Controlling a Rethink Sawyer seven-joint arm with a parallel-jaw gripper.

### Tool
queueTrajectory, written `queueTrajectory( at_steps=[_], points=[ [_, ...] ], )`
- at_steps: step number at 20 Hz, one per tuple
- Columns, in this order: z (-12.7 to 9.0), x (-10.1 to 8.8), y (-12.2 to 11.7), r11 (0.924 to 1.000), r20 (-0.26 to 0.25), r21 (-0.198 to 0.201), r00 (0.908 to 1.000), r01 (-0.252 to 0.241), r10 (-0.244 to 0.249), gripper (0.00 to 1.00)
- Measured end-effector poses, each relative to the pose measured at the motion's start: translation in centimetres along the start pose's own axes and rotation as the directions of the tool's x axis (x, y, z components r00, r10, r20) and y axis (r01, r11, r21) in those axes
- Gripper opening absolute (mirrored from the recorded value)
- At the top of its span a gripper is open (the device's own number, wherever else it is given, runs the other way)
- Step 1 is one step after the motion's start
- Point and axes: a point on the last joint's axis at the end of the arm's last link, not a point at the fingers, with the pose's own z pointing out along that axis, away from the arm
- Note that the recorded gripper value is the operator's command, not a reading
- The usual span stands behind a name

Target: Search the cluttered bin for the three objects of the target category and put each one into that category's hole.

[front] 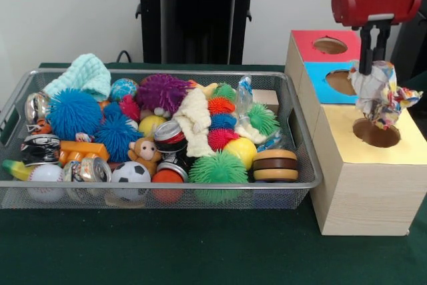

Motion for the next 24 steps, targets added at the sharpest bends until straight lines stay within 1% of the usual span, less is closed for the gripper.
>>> queueTrajectory(
  at_steps=[7,10,15,24],
  points=[
    [2.4,0.4,0.1,1.0000,-0.019,-0.004,0.9998,-0.001,0.001,0.00],
    [2.8,0.3,0.3,1.0000,-0.022,-0.005,0.9998,0.002,-0.002,0.00],
    [3.1,0.0,1.2,0.9999,-0.018,-0.009,0.9998,0.011,-0.011,0.00],
    [2.6,-1.1,3.2,0.9996,0.005,-0.025,0.9999,0.015,-0.015,0.00]
  ],
)
